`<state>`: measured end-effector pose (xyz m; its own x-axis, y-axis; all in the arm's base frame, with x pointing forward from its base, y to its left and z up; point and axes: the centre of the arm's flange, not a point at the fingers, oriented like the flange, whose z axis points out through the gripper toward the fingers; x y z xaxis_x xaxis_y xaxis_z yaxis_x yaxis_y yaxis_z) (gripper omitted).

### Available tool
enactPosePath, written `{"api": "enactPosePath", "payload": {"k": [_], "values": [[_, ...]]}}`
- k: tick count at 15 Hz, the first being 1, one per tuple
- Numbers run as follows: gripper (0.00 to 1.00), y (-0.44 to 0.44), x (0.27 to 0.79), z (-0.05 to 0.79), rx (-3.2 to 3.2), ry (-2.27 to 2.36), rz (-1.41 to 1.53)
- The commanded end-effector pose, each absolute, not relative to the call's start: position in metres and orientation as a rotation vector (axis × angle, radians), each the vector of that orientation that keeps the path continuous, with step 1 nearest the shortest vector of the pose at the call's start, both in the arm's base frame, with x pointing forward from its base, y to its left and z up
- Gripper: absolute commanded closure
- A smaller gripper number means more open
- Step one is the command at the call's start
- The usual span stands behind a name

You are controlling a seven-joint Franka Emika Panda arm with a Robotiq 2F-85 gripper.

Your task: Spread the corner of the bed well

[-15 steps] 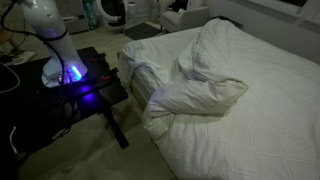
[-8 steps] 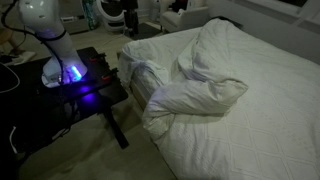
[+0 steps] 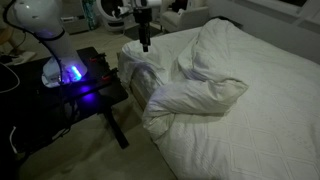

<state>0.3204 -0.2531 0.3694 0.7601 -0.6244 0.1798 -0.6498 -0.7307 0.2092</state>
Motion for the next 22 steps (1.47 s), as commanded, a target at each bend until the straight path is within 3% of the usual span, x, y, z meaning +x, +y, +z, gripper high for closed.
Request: {"api": "enactPosePath", "payload": {"k": [1, 13, 22], "values": [[0.0, -0.297, 0.339, 0.347, 2.715, -0.893, 0.142], [0.0, -0.346, 0.329, 0.205, 2.783, -0.623, 0.156], [0.0, -0.378, 0.308, 0.145, 2.736, -0.656, 0.207]]}}
